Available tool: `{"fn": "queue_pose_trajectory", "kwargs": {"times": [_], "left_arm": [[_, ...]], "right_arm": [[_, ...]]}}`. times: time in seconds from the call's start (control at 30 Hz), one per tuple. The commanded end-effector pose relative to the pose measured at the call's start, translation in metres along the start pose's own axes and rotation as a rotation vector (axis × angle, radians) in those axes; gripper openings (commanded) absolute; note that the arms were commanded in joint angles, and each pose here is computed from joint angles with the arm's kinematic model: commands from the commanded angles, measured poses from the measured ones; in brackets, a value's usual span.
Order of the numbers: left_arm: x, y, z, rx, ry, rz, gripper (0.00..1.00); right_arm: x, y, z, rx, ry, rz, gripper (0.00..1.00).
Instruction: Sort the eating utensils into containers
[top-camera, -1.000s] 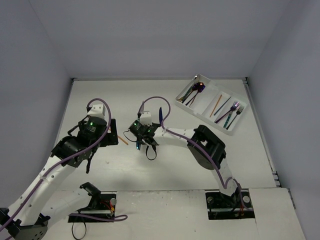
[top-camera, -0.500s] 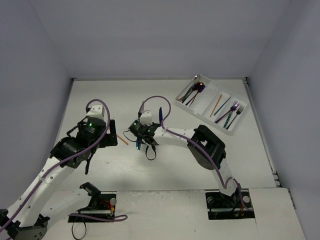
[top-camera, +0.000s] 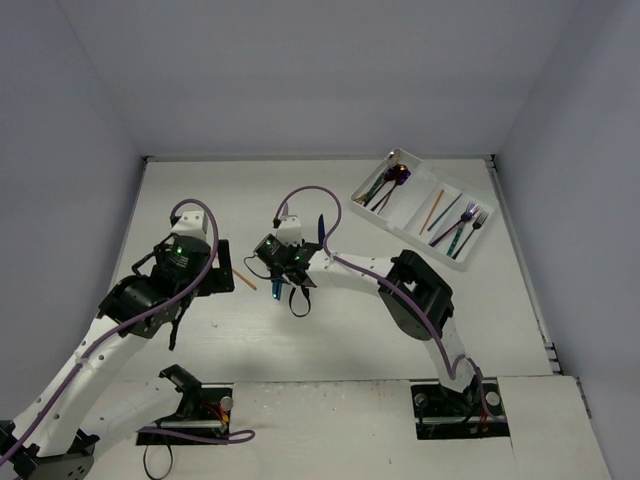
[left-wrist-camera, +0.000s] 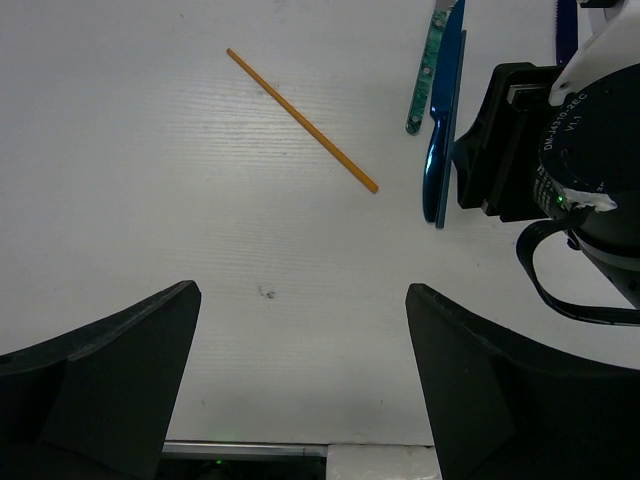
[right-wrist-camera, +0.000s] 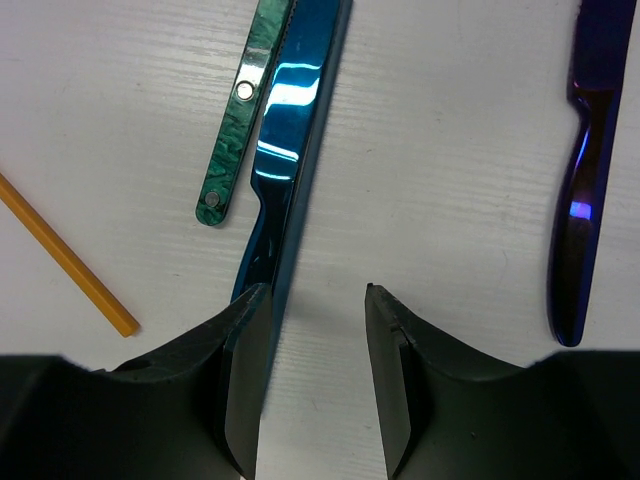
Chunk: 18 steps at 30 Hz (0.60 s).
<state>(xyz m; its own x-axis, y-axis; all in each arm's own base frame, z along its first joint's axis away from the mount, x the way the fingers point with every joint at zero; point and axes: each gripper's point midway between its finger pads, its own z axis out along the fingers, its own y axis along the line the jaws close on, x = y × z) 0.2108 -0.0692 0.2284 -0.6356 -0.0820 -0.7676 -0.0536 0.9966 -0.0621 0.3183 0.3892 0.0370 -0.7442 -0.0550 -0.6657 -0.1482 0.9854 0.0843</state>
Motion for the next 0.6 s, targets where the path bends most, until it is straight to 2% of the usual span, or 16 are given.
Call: {"fn": "queue_pose_trajectory", "kwargs": {"times": [0.0,0.47,0.57], "left_arm": [[-0.015,0.000,-0.007,0.004,-0.046,-0.027,0.81],[-0.016,-0.002,-0.003,-0.003,-0.033,-0.013,0.81],[-0.016,-0.002,-0.003,-0.001,-0.031,-0.012,0.81]], "right_arm": [[-0.013,0.015,-0.001,-0.024,-0.028,0.037,0.40],[0.014,-0.009,0.009,0.043,0.009,0.007,0.39],[0.019,-0.017,0.009,0.058,0.017,-0.006,0.32]]}}
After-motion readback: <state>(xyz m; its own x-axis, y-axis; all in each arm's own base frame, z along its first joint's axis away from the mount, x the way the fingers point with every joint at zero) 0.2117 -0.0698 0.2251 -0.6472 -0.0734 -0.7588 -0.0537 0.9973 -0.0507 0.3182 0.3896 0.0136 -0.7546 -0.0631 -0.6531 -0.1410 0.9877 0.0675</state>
